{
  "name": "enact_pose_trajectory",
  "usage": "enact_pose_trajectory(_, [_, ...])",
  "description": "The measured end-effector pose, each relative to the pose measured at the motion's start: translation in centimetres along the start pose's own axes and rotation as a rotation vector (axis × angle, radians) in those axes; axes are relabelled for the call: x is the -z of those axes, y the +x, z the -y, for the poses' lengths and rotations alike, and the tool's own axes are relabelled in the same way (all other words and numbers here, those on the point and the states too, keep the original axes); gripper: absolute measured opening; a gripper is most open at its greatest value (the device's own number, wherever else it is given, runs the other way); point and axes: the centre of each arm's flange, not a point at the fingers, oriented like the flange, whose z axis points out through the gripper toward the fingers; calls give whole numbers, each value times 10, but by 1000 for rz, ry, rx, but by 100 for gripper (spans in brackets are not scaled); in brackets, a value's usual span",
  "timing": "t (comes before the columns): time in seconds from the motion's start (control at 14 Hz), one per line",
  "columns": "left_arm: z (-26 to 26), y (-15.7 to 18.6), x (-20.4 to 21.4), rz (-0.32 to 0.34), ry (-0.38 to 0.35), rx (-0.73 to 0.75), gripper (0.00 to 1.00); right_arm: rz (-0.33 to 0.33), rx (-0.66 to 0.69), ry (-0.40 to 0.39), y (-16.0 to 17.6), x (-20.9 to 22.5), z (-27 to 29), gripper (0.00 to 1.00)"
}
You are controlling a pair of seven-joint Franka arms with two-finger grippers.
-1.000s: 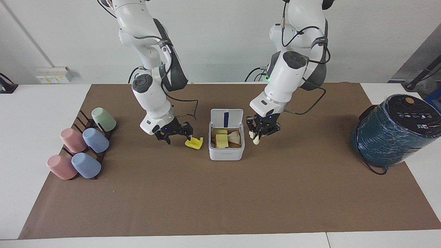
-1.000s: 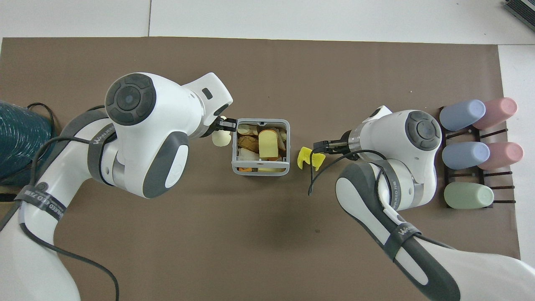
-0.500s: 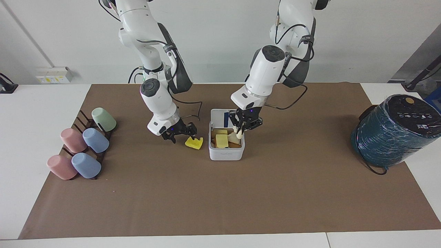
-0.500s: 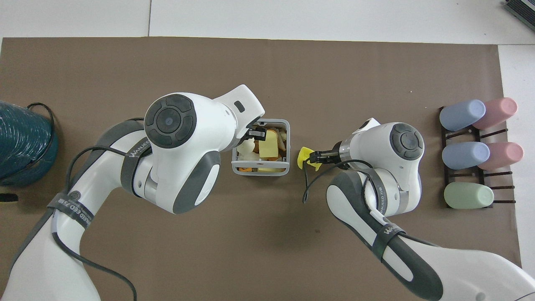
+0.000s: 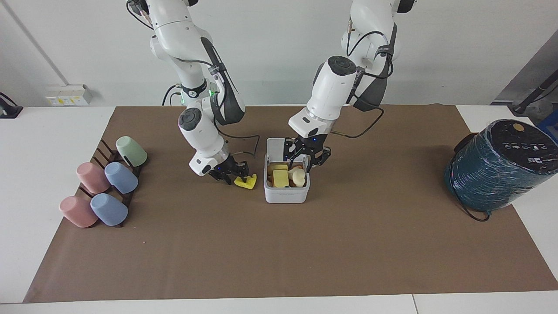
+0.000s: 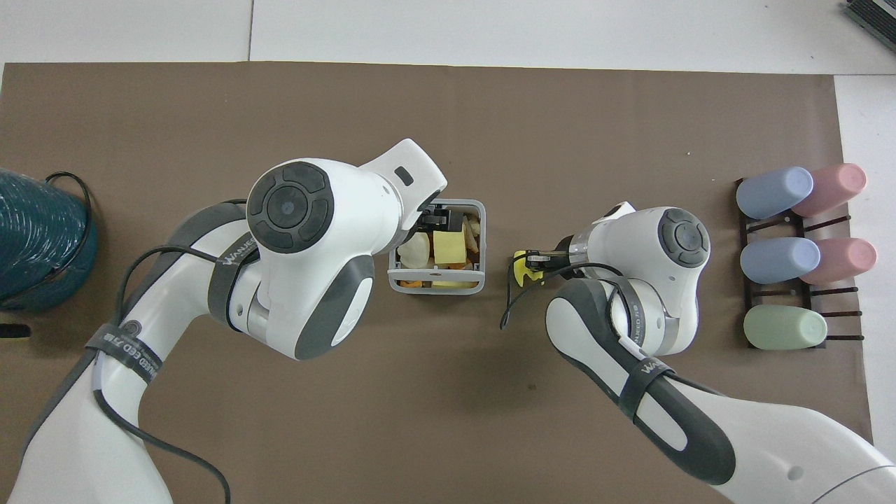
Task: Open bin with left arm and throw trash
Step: 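Grasp the yellow piece with the right gripper while the left gripper withdraws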
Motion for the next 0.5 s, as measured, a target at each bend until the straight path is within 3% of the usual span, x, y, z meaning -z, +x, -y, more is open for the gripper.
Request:
enact_pose_trajectory(0.21, [28, 6, 29, 37, 31, 43, 100, 1, -18, 15, 13, 24, 6, 3])
enact_pose_trajectory(0.5, [112, 7, 115, 95, 82, 89, 100, -41, -76, 57, 40, 122, 8, 3])
